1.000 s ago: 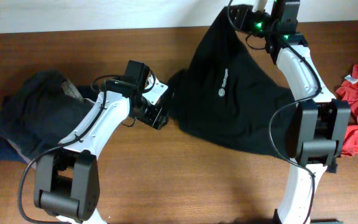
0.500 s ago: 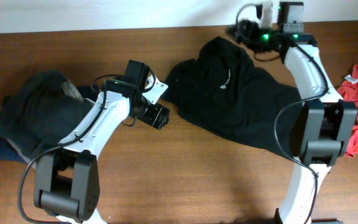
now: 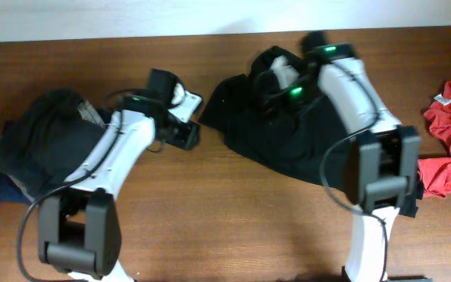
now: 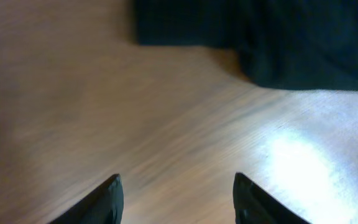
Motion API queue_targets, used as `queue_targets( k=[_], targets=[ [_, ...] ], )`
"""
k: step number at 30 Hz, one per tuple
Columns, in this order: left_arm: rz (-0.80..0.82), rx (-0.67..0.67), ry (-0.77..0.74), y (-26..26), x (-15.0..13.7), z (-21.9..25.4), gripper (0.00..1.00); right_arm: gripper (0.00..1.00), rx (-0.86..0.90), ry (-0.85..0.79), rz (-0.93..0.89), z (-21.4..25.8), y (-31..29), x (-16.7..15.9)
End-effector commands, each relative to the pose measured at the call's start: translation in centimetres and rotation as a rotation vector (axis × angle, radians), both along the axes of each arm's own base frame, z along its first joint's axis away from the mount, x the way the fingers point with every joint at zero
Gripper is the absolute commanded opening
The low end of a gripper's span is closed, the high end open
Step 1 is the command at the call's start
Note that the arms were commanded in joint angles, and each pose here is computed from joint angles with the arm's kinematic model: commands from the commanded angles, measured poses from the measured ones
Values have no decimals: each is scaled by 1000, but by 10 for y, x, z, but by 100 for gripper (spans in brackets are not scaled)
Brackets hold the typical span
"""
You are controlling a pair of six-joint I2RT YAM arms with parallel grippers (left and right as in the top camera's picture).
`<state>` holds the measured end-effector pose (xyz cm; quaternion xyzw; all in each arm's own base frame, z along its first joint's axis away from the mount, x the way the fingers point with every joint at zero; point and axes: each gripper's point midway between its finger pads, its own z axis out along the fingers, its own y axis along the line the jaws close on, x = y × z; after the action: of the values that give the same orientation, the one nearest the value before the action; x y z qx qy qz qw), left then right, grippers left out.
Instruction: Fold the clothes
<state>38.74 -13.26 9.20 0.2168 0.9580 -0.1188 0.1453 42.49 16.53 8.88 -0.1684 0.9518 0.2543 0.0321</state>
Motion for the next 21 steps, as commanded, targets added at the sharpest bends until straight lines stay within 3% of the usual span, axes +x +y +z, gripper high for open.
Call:
queue_targets(
  k=[1,5,13,16,20,21],
  targets=[
    [129,-15,-148,38,22,72,60,69,-186,-99,143,5,20,-14],
    [196,-17,-193,66,18,109,69,74,-357,-98,155,-10,38,-32],
    [243,-11,-188,86,4,122,70,76,-558,-153,-6,-57,42,-33],
    [243,-11,-183,86,3,121,70,61,-544,-146,-53,-65,43,-33],
    [243,-10,-185,86,3,121,70,19,-450,-104,22,-62,61,-46],
    [244,-10,-184,86,3,121,70,15,-394,-88,89,-59,70,-54]
  ],
)
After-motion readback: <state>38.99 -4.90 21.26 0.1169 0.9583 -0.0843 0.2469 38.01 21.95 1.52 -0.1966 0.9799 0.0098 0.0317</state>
